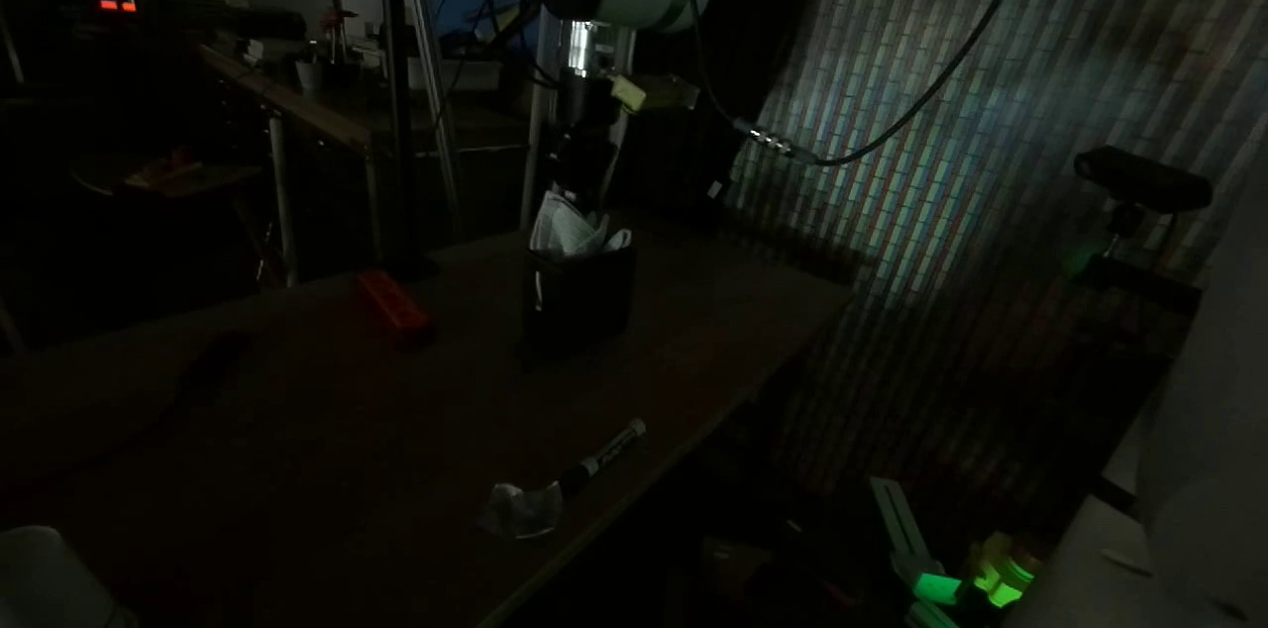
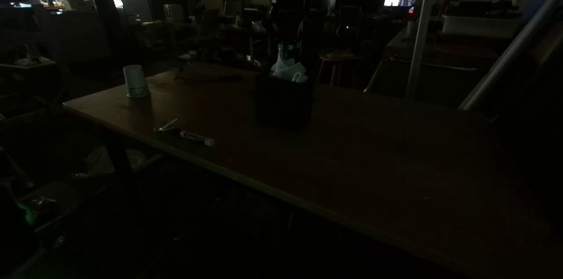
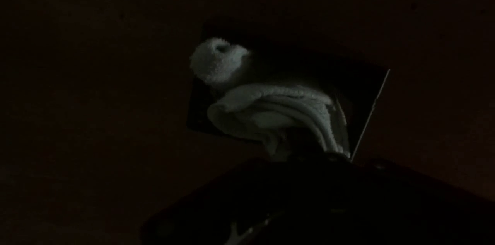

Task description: Put the white cloth inside the black object

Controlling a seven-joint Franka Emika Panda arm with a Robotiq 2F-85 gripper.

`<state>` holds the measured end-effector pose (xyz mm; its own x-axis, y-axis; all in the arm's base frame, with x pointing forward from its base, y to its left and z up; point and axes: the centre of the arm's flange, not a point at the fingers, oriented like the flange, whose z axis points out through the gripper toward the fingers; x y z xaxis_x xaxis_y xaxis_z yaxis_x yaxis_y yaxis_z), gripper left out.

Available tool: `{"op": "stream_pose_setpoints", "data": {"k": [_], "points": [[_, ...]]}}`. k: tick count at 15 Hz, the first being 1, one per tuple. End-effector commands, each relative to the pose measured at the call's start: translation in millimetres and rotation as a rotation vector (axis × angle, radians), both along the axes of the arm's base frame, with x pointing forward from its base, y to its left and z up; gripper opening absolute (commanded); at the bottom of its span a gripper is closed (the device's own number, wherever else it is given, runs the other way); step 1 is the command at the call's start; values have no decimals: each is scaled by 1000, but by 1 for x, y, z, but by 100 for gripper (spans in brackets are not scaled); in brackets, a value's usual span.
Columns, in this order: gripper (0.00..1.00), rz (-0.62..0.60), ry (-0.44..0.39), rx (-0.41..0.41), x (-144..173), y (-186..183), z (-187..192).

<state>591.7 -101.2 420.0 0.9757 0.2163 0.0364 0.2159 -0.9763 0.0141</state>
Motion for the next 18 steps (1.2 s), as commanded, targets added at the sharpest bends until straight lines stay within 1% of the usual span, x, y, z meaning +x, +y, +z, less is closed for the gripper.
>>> {"op": "stream_pose_setpoints", "data": {"k": [1, 5, 11, 15, 17, 18], "points": [[0, -12, 47, 3, -27, 0, -9], [0, -28, 103, 17, -38, -6, -32], [0, -28, 122, 24, -39, -2, -34], [0, -20, 103, 14, -31, 4, -31], [0, -31, 85, -17, -20, 6, -29], [0, -42, 72, -49, -15, 7, -27]]}}
